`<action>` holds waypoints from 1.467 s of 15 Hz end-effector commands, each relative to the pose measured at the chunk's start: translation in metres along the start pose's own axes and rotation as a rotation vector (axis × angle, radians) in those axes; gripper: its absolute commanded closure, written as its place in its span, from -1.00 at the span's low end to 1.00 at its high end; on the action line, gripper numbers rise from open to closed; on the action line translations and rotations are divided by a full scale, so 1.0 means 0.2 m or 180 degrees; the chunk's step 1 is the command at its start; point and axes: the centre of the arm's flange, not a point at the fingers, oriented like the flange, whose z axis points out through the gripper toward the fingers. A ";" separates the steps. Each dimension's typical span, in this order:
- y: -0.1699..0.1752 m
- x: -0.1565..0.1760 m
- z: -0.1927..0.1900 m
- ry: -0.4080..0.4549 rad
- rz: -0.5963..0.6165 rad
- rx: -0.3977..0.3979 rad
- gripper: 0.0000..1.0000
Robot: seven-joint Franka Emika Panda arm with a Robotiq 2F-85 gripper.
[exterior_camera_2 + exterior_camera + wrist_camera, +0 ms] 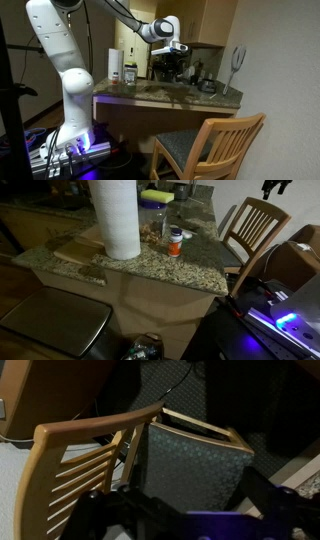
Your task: Move the green object backwards
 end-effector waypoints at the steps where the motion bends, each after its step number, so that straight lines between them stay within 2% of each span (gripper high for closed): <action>1: 0.00 0.00 0.00 0.0000 0.0001 0.0000 -1.00; 5: -0.05 0.02 0.02 -0.0004 -0.0060 0.0008 -1.00; 10: -0.49 0.09 -0.01 0.0171 -0.0679 0.0425 -1.00; 13: -0.66 0.08 -0.03 0.0309 -0.1098 0.0683 -1.00; 16: -0.71 0.09 -0.05 0.0320 -0.1570 0.0827 -1.00; 18: -0.70 0.09 -0.04 0.0333 -0.1884 0.0755 -1.00; 20: -0.71 0.11 -0.04 0.0468 -0.1825 0.0631 -1.00; 21: -0.72 0.10 -0.08 0.0372 -0.1766 0.0701 -1.00; 22: -0.72 0.11 -0.08 0.0406 -0.1766 0.0681 -1.00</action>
